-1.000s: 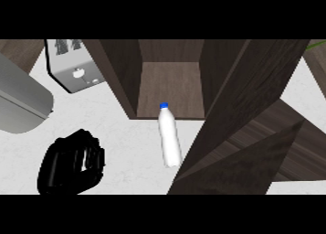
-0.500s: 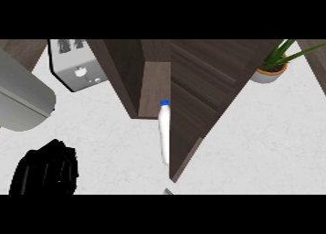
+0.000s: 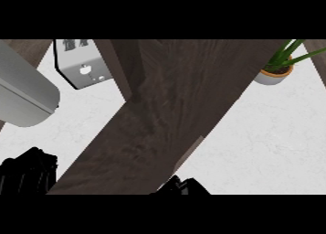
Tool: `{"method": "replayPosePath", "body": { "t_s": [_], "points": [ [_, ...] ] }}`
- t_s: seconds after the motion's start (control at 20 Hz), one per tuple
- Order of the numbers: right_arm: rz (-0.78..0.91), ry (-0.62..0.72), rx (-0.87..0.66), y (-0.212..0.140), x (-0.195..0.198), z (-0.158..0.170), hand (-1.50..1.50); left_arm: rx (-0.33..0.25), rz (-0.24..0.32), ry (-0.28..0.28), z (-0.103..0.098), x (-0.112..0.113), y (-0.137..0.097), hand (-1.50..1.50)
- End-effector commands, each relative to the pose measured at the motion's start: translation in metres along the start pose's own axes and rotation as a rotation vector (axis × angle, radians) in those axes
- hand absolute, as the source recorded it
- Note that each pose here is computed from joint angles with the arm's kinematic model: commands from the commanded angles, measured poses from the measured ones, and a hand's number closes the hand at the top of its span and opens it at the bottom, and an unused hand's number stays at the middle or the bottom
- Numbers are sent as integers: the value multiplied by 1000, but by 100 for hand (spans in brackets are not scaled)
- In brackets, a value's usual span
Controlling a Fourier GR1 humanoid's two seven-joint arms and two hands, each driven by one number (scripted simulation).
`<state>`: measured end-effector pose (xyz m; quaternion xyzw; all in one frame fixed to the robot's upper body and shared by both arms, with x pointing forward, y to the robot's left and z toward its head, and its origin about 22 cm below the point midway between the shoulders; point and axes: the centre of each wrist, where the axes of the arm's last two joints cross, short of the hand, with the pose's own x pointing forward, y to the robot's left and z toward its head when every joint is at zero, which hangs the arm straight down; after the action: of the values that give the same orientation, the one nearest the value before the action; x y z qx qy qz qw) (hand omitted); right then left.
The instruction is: Pick up the bottled water, place it into the cabinet and close the cabinet
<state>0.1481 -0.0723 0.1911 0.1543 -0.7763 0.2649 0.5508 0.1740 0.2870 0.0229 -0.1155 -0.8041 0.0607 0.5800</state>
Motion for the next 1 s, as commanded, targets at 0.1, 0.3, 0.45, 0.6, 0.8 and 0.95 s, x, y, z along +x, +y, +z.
{"method": "replayPosePath", "body": {
  "t_s": [0.1, 0.3, 0.45, 0.6, 0.8, 0.95],
  "points": [
    [-100, 56, -125, -5, -15, -81, 150, 0, -9, 7, 15, 16, 15, 150],
    [-190, 103, -72, -37, -23, -119, 150, 7, -11, -10, 13, 16, 27, 150],
    [-235, 148, -82, -53, -54, -142, 150, -8, -13, 10, 6, 16, 38, 150],
    [-209, 173, -56, -76, -76, -157, 150, -5, -10, -15, 28, 14, 40, 150],
    [-198, 186, -97, -126, -116, -161, 150, 2, -12, -9, 22, 16, 45, 150],
    [-172, 194, -96, -136, -112, -172, 150, -13, -13, 9, 30, 16, 42, 150]
  ]
}}
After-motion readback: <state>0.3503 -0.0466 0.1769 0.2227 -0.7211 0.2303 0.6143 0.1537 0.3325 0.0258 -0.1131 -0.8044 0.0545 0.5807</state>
